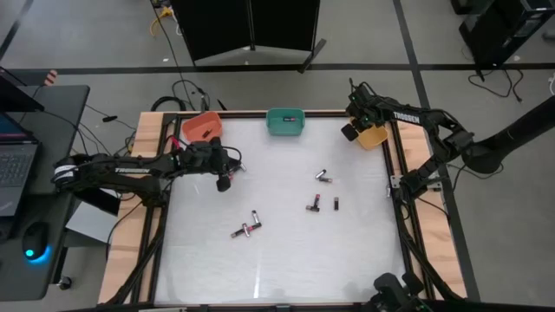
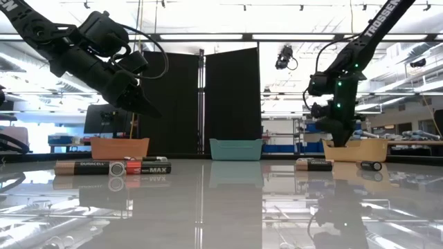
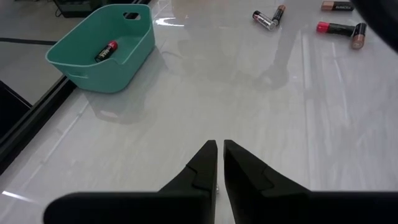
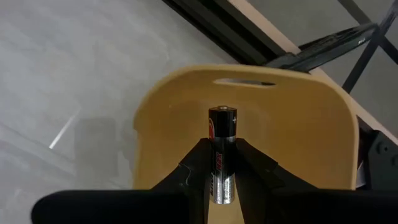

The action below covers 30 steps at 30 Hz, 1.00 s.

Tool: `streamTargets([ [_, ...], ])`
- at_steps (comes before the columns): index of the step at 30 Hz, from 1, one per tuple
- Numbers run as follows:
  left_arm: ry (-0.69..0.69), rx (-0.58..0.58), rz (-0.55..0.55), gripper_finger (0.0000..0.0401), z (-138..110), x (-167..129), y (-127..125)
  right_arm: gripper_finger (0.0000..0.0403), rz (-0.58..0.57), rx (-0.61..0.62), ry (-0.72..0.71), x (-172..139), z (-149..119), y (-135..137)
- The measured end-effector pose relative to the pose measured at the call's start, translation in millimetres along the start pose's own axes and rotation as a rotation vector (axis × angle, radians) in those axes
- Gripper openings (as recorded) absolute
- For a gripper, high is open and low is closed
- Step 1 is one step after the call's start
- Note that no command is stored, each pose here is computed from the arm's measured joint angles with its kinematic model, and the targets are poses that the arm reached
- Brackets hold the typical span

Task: Sort batteries
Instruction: Put the silver battery into the yellow bin, then put the brown battery into the orange bin

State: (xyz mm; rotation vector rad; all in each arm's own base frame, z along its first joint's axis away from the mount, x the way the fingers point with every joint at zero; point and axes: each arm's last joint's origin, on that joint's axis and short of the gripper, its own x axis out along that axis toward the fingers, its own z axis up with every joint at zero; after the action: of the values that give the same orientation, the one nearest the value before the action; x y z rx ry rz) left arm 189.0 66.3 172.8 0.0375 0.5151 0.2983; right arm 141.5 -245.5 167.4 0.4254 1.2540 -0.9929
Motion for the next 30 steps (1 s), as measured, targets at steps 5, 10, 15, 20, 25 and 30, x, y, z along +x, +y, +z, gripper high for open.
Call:
streamTargets([
  [5, -0.001, -0.003, 0.000, 0.0035, 0.1, 0.0, 0.0, 0.0062, 0.001, -0.011, 0.002, 0.1, -0.2, -0.6],
  [10, -0.002, -0.005, 0.000, 0.0035, 0.2, 0.0, 0.0, 0.0070, 0.003, -0.008, 0.002, 0.2, -0.3, -1.4],
  [15, -0.002, -0.004, 0.000, 0.0035, 0.2, 0.0, 0.0, 0.0084, 0.012, -0.002, 0.000, 0.2, -0.3, -1.1],
  [20, -0.002, -0.004, 0.000, 0.0035, 0.2, 0.0, 0.0, 0.0086, 0.022, -0.001, -0.002, 0.1, -0.2, -0.8],
  [25, -0.002, -0.005, 0.000, 0.0035, 0.2, 0.0, 0.0, 0.0088, 0.021, 0.018, -0.007, 0.1, 0.4, -0.9],
  [30, -0.001, -0.006, 0.000, 0.0035, 0.1, 0.0, 0.0, 0.0100, 0.021, 0.019, -0.007, 0.0, 0.3, -0.9],
])
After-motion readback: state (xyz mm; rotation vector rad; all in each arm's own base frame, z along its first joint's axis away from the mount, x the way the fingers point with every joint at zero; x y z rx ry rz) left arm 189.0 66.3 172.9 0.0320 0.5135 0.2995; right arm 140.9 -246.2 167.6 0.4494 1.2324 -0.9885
